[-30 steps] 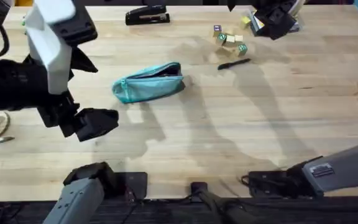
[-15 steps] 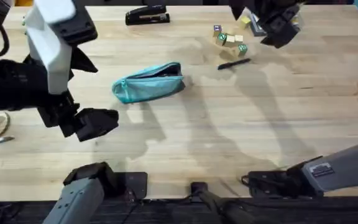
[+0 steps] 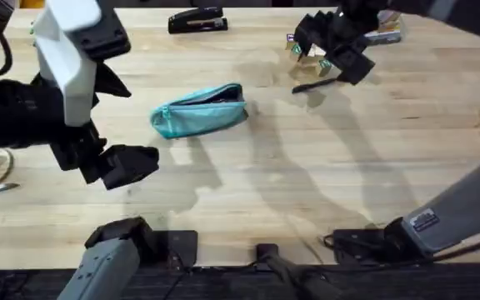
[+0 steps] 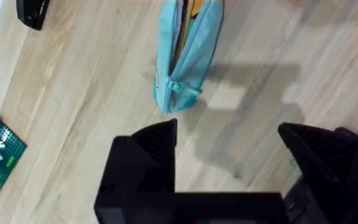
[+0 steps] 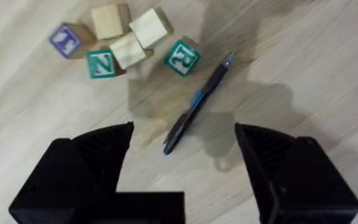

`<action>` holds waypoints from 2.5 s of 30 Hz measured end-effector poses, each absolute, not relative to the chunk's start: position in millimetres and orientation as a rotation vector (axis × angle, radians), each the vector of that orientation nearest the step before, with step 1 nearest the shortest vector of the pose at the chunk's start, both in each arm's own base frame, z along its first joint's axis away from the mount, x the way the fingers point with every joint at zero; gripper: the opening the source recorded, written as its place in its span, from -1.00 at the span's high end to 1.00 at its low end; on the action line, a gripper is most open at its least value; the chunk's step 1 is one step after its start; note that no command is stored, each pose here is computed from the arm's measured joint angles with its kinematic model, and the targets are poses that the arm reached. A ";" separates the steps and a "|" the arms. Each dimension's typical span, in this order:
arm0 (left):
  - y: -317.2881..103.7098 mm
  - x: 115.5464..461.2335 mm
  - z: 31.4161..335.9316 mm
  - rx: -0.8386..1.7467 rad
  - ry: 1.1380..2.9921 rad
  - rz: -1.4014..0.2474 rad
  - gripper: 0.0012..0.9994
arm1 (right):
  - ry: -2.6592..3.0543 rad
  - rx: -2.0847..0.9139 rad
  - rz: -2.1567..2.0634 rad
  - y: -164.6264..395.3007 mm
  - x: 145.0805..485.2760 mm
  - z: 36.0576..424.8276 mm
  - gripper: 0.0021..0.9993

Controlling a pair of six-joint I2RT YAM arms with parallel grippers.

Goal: Unzip the bag, pick up the pens from the table one at a time and place them inside, then zip the bag closed.

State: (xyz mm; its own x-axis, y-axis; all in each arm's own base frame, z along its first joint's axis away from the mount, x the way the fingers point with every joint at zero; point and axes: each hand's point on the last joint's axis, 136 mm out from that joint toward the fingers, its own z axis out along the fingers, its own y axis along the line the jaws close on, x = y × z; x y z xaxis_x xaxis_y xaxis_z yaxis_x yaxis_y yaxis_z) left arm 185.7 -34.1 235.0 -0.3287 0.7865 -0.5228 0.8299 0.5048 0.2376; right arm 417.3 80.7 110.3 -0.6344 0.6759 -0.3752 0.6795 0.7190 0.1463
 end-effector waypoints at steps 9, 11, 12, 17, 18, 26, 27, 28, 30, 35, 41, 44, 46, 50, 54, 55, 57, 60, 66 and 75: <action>-34.1 185.7 235.0 1.318 2.163 -0.096 -0.99 | 2.608 1.058 -0.115 79.9 414.4 63.5 -0.99; -34.1 185.7 235.0 1.318 2.163 -0.096 -0.99 | 2.620 1.059 -0.130 79.6 413.6 57.3 -0.99; -34.1 185.7 235.0 1.318 2.163 -0.096 -0.99 | 2.625 1.060 -0.136 79.5 413.2 54.5 -0.99; -34.1 185.7 235.0 1.318 2.163 -0.096 -0.99 | 2.648 1.063 -0.164 79.1 412.0 41.1 -0.99; -34.1 185.8 235.0 1.318 2.163 -0.096 -0.99 | 2.648 1.063 -0.164 79.1 411.9 41.1 -0.99; -34.1 185.8 235.0 1.318 2.162 -0.096 -0.99 | 2.642 1.066 -0.166 78.7 412.6 40.9 -0.37; -34.1 185.8 235.0 1.318 2.162 -0.096 -0.99 | 2.642 1.066 -0.167 78.6 412.6 41.0 -0.22; -34.1 185.8 235.0 1.318 2.162 -0.096 -0.99 | 2.643 1.066 -0.168 78.4 412.4 40.9 -0.10; -34.1 185.7 235.0 1.318 2.163 -0.096 -0.99 | 2.642 1.066 -0.173 77.8 412.1 41.0 0.24; -34.1 185.7 235.0 1.318 2.163 -0.096 -0.99 | 2.633 1.083 -0.192 75.3 410.4 41.3 0.92; -34.1 185.8 235.0 1.318 2.163 -0.096 -0.99 | 2.607 1.131 -0.193 73.9 410.3 41.5 0.92; -34.1 185.8 235.0 1.318 2.163 -0.096 -0.99 | 2.604 1.138 -0.193 73.8 410.3 41.6 0.93; -34.1 185.7 235.0 1.318 2.163 -0.096 -0.99 | 2.604 1.137 -0.193 73.7 410.3 41.5 0.93; -34.1 185.8 235.0 1.318 2.162 -0.096 -0.99 | 2.613 1.116 -0.195 73.8 410.7 42.1 0.94; -34.1 185.7 235.0 1.318 2.163 -0.096 -0.99 | 2.633 1.078 -0.193 74.8 411.7 43.5 0.94; -34.1 185.8 235.0 1.318 2.162 -0.096 -0.99 | 2.637 1.069 -0.192 75.1 412.0 44.4 0.94; -34.1 185.7 235.0 1.318 2.163 -0.096 -0.99 | 2.639 1.056 -0.185 75.6 412.2 49.1 0.94; -34.1 185.8 235.0 1.318 2.162 -0.096 -0.99 | 2.621 1.038 -0.151 76.2 412.7 66.2 0.94; -34.1 185.8 235.0 1.318 2.162 -0.096 -0.99 | 2.513 1.014 -0.025 77.8 417.9 124.1 0.94; -34.1 185.7 235.0 1.318 2.163 -0.096 -0.99 | 2.465 0.860 0.040 76.8 412.9 175.2 0.94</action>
State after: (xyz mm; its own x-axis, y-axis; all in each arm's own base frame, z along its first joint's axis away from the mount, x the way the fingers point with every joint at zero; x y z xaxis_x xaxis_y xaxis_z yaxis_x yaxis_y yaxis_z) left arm 185.7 -34.1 235.0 -0.3287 0.7865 -0.5228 0.8299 0.5048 0.2376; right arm 412.9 76.8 175.2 -0.6606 0.5872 -0.4678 0.5716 0.7973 0.1938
